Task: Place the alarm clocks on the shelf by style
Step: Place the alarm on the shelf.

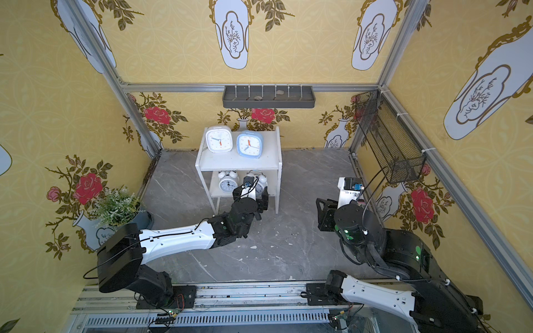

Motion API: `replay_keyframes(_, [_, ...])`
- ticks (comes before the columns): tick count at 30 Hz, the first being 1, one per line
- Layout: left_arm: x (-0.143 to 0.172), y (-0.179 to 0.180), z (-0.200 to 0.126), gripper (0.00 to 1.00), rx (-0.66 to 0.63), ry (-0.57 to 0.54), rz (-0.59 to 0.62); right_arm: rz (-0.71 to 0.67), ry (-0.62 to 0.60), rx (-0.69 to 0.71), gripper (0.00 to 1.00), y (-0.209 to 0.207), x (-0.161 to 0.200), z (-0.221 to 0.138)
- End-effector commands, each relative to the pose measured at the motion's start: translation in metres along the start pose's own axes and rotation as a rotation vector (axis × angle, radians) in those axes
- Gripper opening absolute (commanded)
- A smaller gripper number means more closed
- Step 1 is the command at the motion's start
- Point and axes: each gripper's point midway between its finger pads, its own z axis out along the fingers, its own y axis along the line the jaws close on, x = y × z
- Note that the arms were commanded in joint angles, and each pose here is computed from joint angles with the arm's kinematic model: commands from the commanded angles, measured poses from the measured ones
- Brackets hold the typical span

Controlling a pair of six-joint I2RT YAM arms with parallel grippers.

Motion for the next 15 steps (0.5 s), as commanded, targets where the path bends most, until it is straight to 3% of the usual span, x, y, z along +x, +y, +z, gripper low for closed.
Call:
replay_keyframes(1, [-0.014, -0.002, 0.003, 0.71, -0.014, -0.053, -0.030, 0.002, -0.006, -0.021, 0.36, 0.002, -0.002, -0.003])
replay_keyframes(15, [-0.009, -0.007, 0.017, 0.71, -0.075, -0.053, -0.026, 0.003, -0.007, -0.037, 0.36, -0.002, -0.001, -0.007])
